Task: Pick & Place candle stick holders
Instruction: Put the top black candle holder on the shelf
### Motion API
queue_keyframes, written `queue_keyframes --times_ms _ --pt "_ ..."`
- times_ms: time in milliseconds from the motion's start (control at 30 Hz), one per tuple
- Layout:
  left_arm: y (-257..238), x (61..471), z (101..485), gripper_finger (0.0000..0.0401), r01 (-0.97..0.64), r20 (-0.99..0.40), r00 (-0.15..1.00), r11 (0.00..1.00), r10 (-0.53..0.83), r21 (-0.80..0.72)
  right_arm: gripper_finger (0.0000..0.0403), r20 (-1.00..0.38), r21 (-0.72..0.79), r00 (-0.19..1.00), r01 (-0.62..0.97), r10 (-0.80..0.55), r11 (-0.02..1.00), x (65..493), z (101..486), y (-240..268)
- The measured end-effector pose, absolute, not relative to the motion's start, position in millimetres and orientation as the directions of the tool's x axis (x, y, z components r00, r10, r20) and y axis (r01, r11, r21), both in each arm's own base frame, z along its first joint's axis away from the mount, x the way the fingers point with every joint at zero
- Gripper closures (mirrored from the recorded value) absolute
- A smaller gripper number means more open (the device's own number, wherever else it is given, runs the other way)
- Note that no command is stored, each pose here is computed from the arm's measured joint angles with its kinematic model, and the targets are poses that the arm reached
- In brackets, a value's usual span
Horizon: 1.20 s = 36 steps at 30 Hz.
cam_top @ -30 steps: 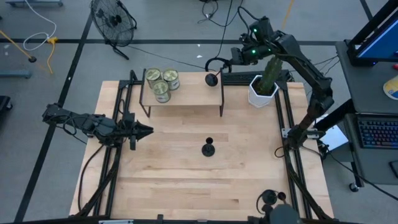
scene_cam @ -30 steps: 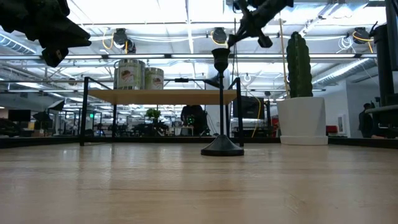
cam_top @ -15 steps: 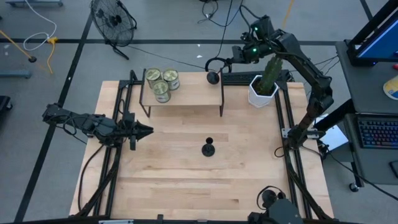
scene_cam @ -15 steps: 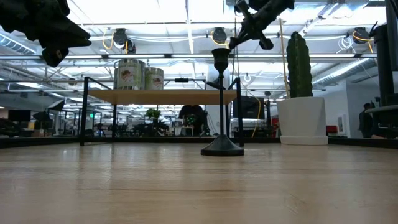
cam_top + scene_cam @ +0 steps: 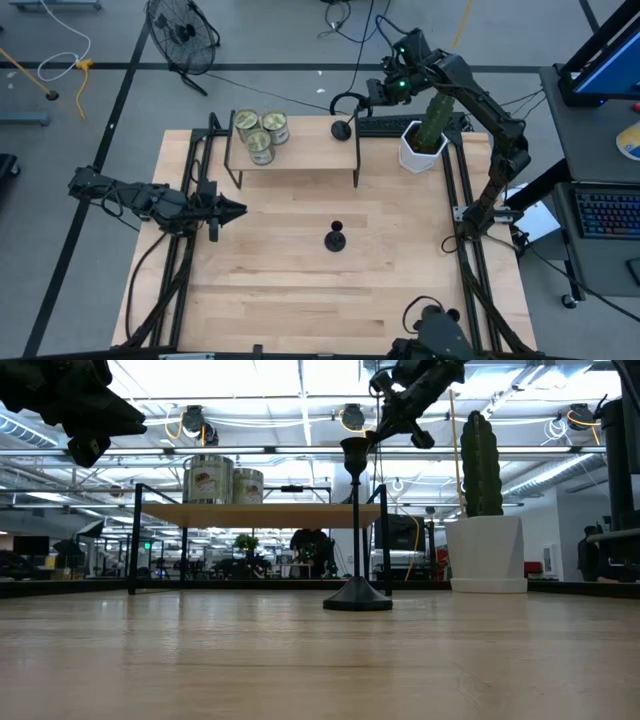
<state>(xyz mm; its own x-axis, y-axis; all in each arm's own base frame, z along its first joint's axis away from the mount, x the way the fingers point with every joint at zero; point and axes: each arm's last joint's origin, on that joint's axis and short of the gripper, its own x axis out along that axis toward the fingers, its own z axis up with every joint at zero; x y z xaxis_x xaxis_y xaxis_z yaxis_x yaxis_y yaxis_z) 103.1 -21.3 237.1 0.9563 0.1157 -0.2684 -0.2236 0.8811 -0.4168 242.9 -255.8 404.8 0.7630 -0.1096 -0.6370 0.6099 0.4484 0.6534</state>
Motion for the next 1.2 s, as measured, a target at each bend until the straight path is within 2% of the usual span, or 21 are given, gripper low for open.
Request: queue_keyframes --times_ms 767,1200 --pt "-21.3 103.1 237.2 0.0329 -0.224 -0.268 0.956 0.88 0.116 -0.419 0.0403 -0.649 0.634 0.749 0.629 -0.133 0.45 244.0 401.6 -260.1" --pt "-21.3 103.1 237.2 0.0329 -0.224 -0.268 0.956 0.88 0.116 -0.418 0.038 -0.629 0.639 0.762 0.619 -0.153 0.458 245.7 403.3 -262.6"
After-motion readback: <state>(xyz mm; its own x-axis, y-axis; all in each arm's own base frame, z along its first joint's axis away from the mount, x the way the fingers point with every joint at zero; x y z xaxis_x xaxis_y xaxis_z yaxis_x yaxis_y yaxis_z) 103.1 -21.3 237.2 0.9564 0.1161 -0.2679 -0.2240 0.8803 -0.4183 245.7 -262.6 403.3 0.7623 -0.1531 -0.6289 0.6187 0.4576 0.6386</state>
